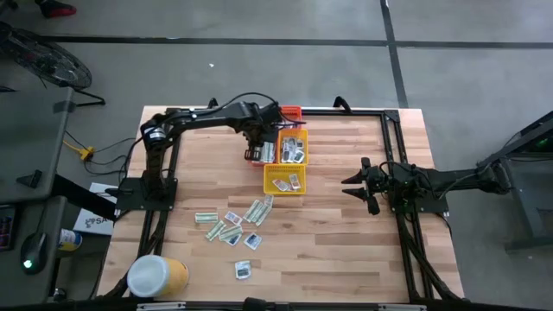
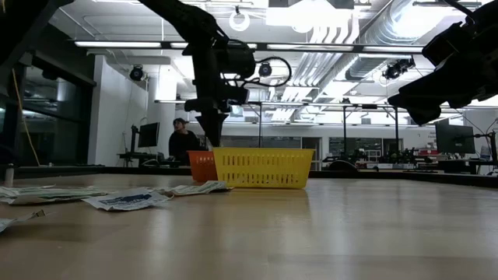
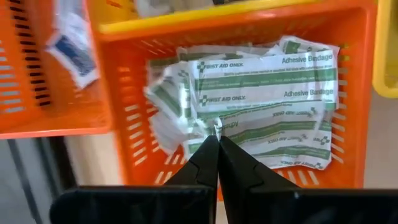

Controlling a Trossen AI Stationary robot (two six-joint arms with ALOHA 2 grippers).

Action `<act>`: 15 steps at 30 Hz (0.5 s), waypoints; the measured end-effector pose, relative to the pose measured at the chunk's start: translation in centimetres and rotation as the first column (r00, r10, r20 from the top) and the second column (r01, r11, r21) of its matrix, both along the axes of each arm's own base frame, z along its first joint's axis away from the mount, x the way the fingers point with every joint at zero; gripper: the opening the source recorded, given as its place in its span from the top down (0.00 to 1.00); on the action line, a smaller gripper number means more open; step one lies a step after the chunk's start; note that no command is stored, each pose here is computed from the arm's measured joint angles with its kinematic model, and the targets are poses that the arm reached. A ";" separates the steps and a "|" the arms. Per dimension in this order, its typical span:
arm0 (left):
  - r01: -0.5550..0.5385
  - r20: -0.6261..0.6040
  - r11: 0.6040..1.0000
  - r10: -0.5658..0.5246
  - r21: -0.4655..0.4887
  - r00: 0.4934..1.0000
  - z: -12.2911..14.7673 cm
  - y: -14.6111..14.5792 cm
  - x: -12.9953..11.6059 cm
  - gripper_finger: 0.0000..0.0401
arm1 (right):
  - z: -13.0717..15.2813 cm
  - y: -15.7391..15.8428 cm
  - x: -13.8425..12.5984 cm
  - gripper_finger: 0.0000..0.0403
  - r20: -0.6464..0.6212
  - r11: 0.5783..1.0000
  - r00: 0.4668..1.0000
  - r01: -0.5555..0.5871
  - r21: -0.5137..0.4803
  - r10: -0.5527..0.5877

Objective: Pick & Place First Aid Supplies
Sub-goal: Put the bandage into the bottom orange bin

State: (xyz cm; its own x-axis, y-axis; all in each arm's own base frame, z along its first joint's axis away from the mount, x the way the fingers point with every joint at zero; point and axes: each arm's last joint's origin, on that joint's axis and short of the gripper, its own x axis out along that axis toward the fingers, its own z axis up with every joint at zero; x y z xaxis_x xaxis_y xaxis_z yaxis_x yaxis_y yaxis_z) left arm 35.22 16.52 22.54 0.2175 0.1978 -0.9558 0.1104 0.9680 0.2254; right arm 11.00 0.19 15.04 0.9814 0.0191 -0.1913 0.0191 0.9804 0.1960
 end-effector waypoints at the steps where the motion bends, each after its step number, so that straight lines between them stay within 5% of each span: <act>1: 0.006 -0.006 1.000 -0.006 -0.010 1.000 -0.2 0.0 0.0 0.99 | 0.0 0.0 0.0 0.65 0.000 1.000 1.000 0.000 0.000 0.000; 15: 0.014 -0.024 1.000 -0.014 0.005 1.000 -0.8 0.2 0.3 0.69 | 0.0 0.0 0.0 0.65 0.000 1.000 1.000 0.000 0.000 0.000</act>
